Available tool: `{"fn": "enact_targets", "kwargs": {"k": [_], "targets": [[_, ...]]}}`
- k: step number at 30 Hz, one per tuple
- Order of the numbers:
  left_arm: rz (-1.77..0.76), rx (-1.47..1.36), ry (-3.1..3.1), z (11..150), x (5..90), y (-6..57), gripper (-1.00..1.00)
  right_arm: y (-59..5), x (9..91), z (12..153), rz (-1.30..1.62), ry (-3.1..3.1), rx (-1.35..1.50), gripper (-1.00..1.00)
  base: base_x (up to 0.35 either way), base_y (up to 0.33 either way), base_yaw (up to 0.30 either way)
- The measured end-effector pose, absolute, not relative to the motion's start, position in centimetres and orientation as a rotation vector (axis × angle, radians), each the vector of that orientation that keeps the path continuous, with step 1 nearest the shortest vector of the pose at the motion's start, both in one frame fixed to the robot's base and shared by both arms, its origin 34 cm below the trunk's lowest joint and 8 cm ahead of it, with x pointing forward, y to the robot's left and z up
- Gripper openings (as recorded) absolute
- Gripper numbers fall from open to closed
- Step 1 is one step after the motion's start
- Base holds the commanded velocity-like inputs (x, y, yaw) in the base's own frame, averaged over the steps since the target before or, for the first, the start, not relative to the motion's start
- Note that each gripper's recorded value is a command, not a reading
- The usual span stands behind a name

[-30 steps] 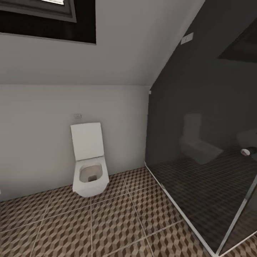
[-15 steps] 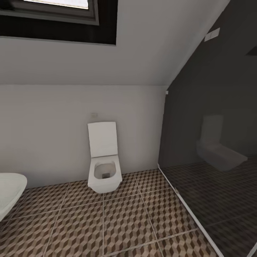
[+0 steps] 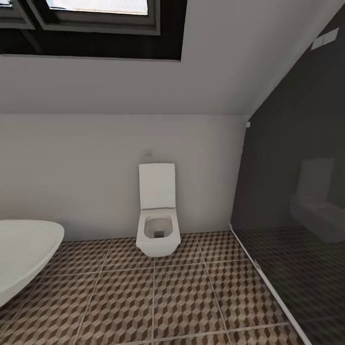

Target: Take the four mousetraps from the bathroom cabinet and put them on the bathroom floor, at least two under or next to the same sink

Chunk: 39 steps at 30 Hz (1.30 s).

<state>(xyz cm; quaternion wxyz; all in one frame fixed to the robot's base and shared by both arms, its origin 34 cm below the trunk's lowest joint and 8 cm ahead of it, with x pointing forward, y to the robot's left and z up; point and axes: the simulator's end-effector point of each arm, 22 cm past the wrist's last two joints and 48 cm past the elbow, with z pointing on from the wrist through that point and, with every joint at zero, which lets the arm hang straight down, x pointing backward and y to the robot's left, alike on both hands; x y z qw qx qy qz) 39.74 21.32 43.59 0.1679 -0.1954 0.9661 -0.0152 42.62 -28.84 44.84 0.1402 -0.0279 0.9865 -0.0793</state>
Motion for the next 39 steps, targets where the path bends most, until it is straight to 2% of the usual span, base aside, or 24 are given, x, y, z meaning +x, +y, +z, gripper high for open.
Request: {"fn": "enact_targets", "kwargs": {"k": [23, 39], "targets": [[-0.036, -0.55, 2.754, 43.5, 39.6, 21.7, -1.0, -28.9, 42.7, 44.9, -0.23, 2.846, -0.075, -1.0, 0.304, 0.008, 0.019], [-0.026, -0.555, 2.751, 43.5, 39.6, 22.9, -1.0, -28.6, 42.6, 44.8, -0.225, 2.848, -0.078, -1.0, 0.32, 0.145, 0.0]]}}
